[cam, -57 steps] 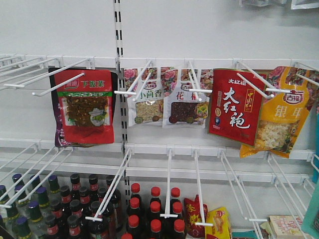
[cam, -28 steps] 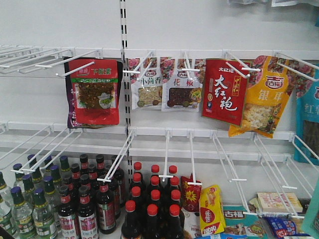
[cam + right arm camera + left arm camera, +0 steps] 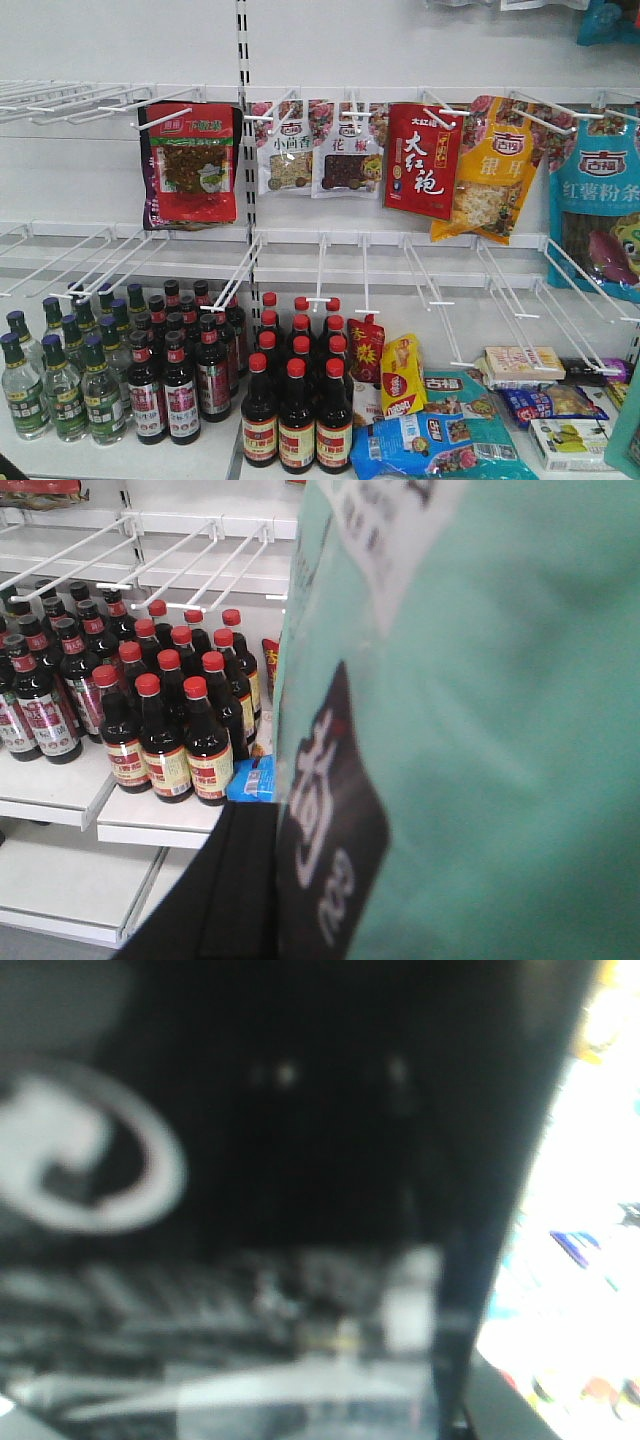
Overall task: Pick snacks and fruit into basket
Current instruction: 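Drive the base away from the shelf toward the fruit tables holding the bag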
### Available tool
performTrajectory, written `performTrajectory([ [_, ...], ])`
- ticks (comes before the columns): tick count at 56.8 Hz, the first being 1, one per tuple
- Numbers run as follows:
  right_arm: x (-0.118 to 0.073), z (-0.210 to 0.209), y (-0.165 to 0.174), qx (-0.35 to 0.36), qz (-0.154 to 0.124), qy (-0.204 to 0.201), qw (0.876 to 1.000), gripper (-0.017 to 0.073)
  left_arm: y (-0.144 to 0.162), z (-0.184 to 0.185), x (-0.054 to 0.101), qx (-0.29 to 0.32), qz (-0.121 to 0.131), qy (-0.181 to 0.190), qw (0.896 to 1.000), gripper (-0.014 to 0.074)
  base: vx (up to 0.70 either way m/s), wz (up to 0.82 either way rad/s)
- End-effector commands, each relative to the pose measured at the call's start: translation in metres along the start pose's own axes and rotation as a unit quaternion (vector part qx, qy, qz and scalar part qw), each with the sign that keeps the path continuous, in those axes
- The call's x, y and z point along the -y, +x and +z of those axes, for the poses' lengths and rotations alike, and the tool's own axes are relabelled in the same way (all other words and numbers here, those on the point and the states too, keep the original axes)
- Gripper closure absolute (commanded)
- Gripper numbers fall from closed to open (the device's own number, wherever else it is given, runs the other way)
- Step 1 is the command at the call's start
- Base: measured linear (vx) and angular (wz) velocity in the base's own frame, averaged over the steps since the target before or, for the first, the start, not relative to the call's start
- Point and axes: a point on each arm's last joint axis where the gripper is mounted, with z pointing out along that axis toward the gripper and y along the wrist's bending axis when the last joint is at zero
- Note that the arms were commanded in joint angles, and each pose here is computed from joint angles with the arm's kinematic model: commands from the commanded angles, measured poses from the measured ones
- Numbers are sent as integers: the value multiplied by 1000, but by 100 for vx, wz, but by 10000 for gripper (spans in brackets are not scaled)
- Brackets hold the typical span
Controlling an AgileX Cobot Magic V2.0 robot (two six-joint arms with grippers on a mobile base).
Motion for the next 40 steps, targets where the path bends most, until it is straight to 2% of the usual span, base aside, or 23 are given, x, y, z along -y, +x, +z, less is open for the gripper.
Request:
performTrajectory([
  [1,0,-4,-18,60,-4,0,998,559,-20,-5,3,66,1,11,998,597,-26,-6],
  [40,0,-4,-18,60,-4,0,998,559,-20,-5,3,67,1,12,998,597,-26,-7],
])
